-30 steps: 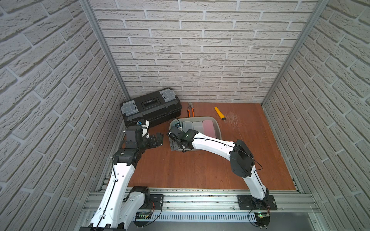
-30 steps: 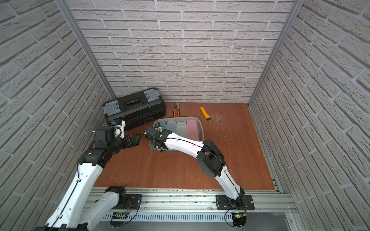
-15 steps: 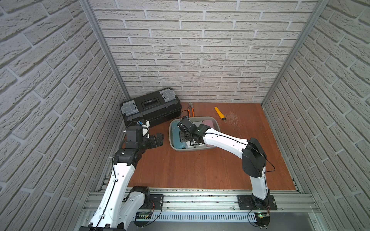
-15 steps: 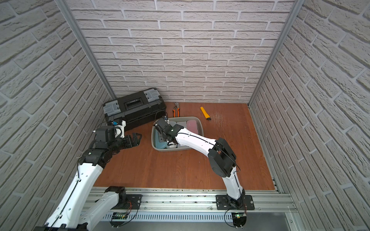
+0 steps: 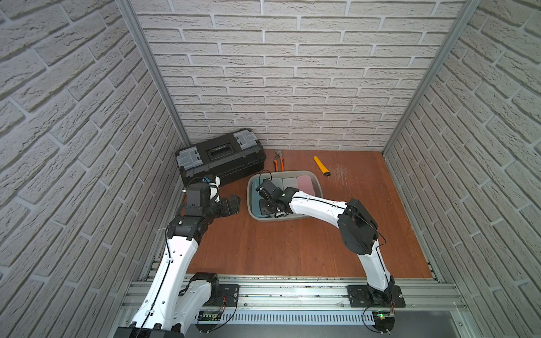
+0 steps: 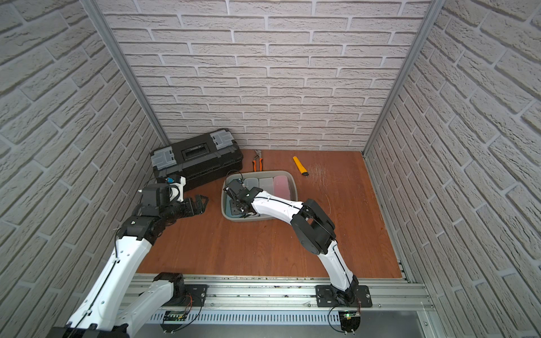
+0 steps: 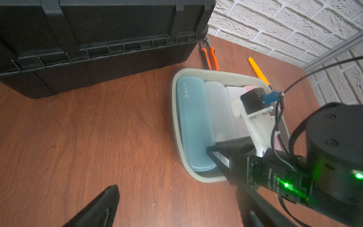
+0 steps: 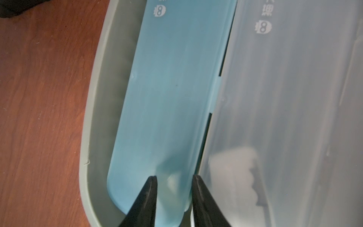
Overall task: Put the pencil case into the storage box
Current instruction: Place the pencil case at the storage box, then reset both arms
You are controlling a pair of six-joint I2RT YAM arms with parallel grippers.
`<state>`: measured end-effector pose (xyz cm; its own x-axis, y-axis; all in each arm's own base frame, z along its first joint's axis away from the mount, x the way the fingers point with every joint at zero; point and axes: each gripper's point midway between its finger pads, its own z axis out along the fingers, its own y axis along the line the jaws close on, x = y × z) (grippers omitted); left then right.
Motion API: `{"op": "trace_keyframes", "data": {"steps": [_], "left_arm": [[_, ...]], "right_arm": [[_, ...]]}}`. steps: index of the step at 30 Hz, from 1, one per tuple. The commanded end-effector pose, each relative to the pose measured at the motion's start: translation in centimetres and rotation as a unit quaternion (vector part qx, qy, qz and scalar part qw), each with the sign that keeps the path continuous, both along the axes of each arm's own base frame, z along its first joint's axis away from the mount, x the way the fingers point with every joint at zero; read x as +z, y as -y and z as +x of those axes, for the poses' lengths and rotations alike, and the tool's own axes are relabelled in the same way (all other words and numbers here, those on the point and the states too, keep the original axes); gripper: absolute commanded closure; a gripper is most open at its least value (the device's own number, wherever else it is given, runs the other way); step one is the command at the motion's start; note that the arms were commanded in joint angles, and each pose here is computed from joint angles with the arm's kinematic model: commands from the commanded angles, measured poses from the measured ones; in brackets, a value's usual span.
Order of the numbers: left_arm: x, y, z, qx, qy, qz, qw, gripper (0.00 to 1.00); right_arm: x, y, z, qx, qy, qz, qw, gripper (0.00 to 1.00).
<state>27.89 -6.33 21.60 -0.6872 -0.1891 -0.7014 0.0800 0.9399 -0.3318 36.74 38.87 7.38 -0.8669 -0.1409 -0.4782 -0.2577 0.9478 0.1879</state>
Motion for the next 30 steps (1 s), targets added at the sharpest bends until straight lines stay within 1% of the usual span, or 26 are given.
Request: {"op": "trace_keyframes", "data": {"steps": [1,4,6,7,9,11,15,18,21,22,23,25,27,29,30], "left_arm": [[0.6,0.0,0.3,-0.003,0.014,0.009,1.000,0.01],[0.5,-0.1,0.3,-0.002,0.013,0.012,1.000,0.02],[0.5,0.0,0.3,-0.005,0.015,0.015,1.000,0.01],[0.5,0.1,0.3,-0.007,0.015,0.017,1.000,0.01],[0.4,0.3,0.2,-0.012,0.014,0.025,1.000,0.01],[0.1,0.6,0.2,-0.017,0.011,0.036,0.999,0.01],[-0.2,1.0,0.0,-0.023,0.011,0.063,0.998,0.02],[-0.2,0.6,0.0,-0.007,0.027,0.083,0.996,0.01],[0.2,-0.8,0.0,0.039,0.059,0.095,0.993,0.02],[0.3,-1.2,0.2,0.057,0.067,0.093,0.992,0.01],[0.3,-1.3,0.4,0.063,0.077,0.093,0.991,0.02],[0.3,-1.3,1.1,0.060,0.104,0.097,0.988,0.01],[0.6,-1.1,1.7,0.057,0.148,0.098,0.983,0.02],[1.0,-1.3,2.4,0.060,0.202,0.121,0.970,0.01],[0.7,-1.8,2.6,0.066,0.216,0.141,0.964,0.01]], "right_arm": [[2.1,-0.9,0.1,0.012,0.027,0.017,0.999,0.67],[4.1,-0.2,0.5,0.010,0.055,0.014,0.998,0.64],[5.9,0.1,0.8,0.013,0.078,0.015,0.997,0.60],[7.0,0.3,1.0,0.014,0.093,0.015,0.995,0.56],[9.3,1.1,1.3,0.009,0.123,0.014,0.992,0.44],[12.2,2.5,1.5,-0.005,0.163,0.016,0.987,0.28],[15.8,7.1,1.4,-0.053,0.233,-0.001,0.971,0.11],[17.7,12.1,0.6,-0.101,0.289,-0.036,0.951,0.01],[18.0,18.4,-0.7,-0.159,0.326,-0.091,0.927,0.00],[18.0,21.3,-1.3,-0.195,0.333,-0.118,0.915,0.01],[17.9,23.8,-2.0,-0.221,0.337,-0.138,0.905,0.01],[17.2,27.7,-3.0,-0.247,0.336,-0.167,0.893,0.01],[16.2,31.0,-3.9,-0.258,0.333,-0.192,0.886,0.01],[15.0,34.1,-4.8,-0.266,0.327,-0.223,0.879,0.01],[14.3,35.1,-5.2,-0.267,0.323,-0.235,0.877,0.01]]}}
